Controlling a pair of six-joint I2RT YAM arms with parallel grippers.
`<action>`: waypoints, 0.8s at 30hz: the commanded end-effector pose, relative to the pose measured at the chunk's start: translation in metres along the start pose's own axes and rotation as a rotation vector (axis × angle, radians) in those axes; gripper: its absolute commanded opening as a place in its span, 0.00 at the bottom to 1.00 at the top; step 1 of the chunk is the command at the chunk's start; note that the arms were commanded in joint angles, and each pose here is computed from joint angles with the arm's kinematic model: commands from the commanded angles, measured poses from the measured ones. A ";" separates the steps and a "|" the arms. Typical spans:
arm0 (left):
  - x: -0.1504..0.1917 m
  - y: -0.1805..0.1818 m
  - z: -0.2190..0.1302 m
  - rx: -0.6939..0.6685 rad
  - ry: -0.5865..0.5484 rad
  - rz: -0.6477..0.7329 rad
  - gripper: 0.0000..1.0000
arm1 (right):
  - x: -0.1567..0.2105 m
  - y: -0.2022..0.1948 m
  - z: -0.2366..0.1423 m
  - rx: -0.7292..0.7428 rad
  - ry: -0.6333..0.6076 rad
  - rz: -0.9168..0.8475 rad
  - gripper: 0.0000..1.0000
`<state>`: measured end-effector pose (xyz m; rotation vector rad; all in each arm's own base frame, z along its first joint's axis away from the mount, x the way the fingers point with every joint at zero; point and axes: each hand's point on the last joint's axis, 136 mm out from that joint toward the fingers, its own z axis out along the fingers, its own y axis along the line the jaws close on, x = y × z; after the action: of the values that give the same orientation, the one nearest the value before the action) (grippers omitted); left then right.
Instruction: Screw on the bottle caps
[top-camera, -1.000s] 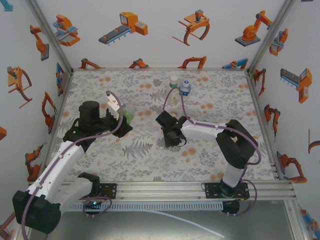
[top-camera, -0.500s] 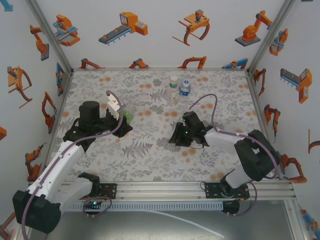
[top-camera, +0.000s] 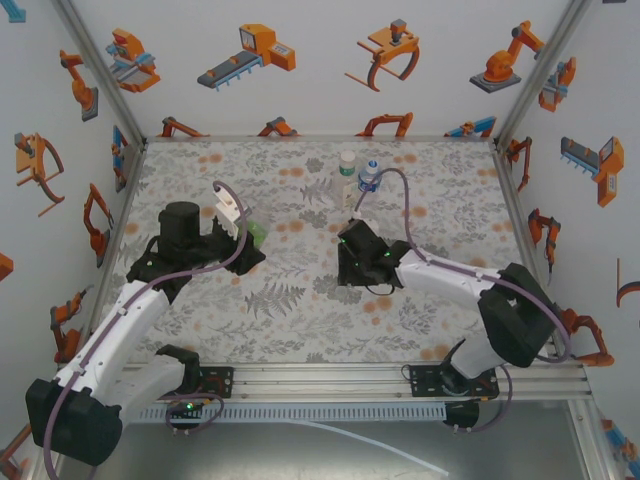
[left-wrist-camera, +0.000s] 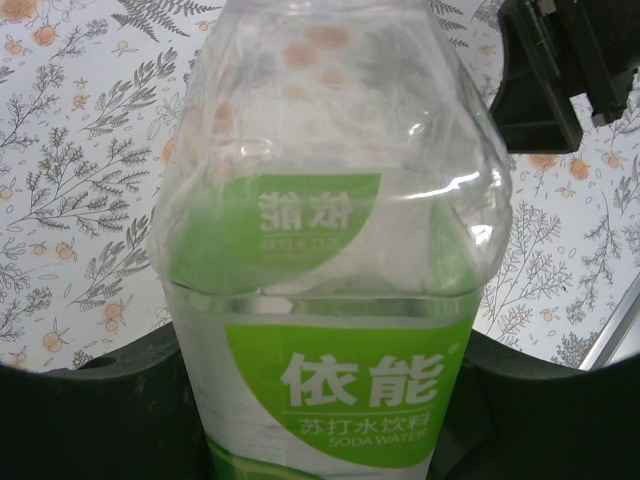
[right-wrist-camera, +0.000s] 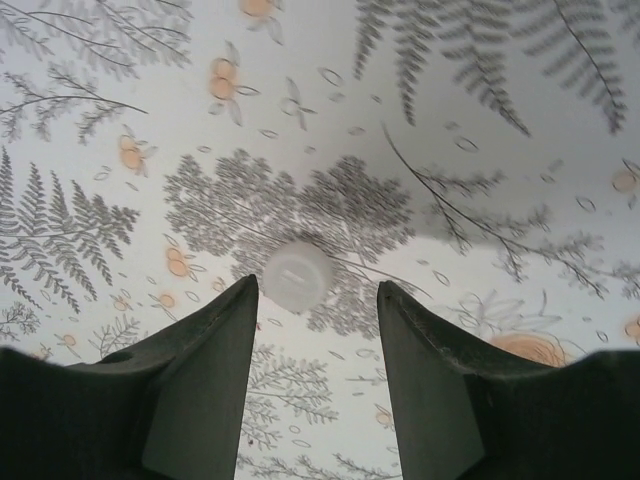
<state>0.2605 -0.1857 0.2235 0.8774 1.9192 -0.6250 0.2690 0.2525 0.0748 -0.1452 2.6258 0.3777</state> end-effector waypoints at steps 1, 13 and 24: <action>-0.011 0.000 -0.004 -0.002 -0.018 0.027 0.04 | 0.001 -0.003 0.008 0.087 0.019 -0.087 0.49; -0.012 0.000 -0.005 -0.001 -0.021 0.028 0.05 | 0.019 0.015 0.024 0.095 0.088 -0.142 0.48; -0.011 0.000 -0.005 -0.001 -0.020 0.025 0.05 | 0.024 0.020 0.026 0.103 0.109 -0.163 0.43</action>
<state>0.2604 -0.1857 0.2236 0.8772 1.9193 -0.6256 0.2542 0.2750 0.0443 -0.3339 2.7141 0.2115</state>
